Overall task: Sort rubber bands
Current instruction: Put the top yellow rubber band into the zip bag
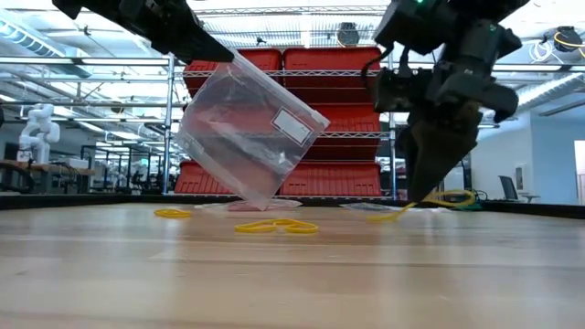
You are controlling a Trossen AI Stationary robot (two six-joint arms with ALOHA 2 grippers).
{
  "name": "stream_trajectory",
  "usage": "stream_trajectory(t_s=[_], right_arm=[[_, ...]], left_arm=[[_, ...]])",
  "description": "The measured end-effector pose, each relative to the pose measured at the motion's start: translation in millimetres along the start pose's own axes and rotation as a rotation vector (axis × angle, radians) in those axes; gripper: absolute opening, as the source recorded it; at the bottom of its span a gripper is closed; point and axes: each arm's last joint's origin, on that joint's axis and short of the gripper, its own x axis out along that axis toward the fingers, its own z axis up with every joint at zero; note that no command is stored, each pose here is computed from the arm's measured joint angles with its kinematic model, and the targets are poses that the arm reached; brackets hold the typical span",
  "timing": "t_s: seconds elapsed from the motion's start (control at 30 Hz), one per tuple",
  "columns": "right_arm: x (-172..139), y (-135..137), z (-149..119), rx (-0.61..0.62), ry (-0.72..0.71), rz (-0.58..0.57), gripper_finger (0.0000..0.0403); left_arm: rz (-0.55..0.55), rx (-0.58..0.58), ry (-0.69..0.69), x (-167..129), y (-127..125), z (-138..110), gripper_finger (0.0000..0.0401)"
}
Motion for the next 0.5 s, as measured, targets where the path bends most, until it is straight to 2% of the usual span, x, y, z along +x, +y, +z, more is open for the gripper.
stream_trajectory(t_s=[0.07, 0.13, 0.23, 0.37, 0.5], right_arm=[[0, 5, -2, 0.013, 0.007, 0.014, 0.0000], [0, 8, -3, -0.019, -0.008, -0.031, 0.0000], [0, 7, -2, -0.159, -0.047, -0.173, 0.0000], [-1, 1, 6, -0.345, -0.092, -0.230, 0.0000], [5, -12, 12, -0.362, -0.101, -0.254, 0.0004]], left_arm=[[-0.001, 0.000, 0.001, 0, 0, 0, 0.0001], [-0.001, 0.000, 0.001, 0, 0, 0, 0.0001], [-0.002, 0.002, 0.007, 2, 0, -1, 0.0001], [-0.008, 0.014, 0.015, 4, -1, -2, 0.0001], [-0.008, 0.021, 0.015, 4, -1, -2, 0.0001]])
